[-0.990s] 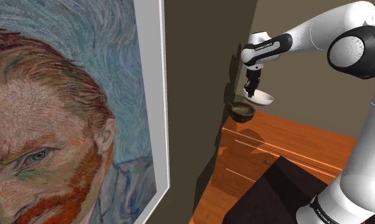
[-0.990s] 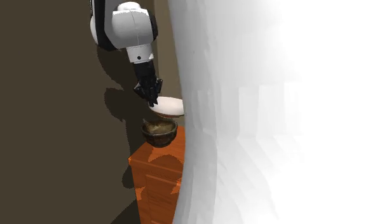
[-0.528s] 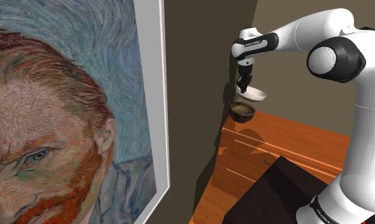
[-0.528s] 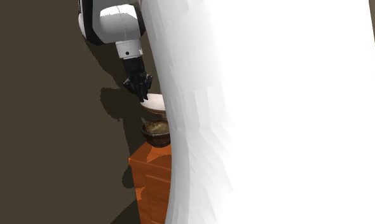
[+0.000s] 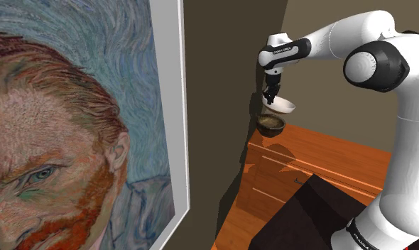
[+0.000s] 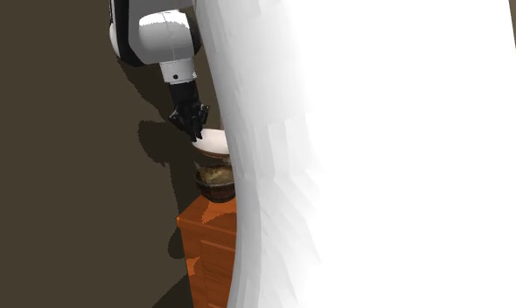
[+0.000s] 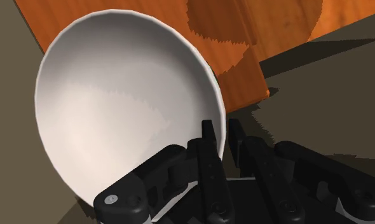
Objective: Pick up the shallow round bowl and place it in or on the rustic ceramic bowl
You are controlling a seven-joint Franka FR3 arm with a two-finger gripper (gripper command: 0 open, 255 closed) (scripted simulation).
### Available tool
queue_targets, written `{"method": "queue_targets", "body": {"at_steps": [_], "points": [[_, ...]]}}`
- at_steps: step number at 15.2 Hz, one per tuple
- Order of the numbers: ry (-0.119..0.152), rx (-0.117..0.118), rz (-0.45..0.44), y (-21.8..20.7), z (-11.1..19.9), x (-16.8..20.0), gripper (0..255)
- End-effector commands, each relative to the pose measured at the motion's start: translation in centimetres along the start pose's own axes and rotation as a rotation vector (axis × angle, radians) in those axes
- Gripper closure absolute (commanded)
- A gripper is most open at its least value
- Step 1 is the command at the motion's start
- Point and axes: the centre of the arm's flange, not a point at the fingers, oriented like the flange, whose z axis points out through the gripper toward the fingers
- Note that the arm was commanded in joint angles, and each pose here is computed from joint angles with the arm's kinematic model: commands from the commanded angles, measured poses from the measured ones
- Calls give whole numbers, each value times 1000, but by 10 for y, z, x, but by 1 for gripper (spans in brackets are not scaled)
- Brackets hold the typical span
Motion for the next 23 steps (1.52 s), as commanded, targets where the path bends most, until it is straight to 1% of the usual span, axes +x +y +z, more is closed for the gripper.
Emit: {"method": "queue_targets", "body": {"at_steps": [1, 10, 18, 19, 20, 21, 23], "points": [[-24, -5, -23, -9, 53, 20, 255], [-24, -6, -23, -14, 100, 24, 255], [-24, -5, -23, -14, 100, 24, 255], [-23, -5, -23, -20, 101, 26, 0], [-23, -5, -23, -17, 110, 13, 0], [-24, -5, -23, -10, 112, -2, 0], [-23, -4, -23, -5, 119, -3, 0]]}}
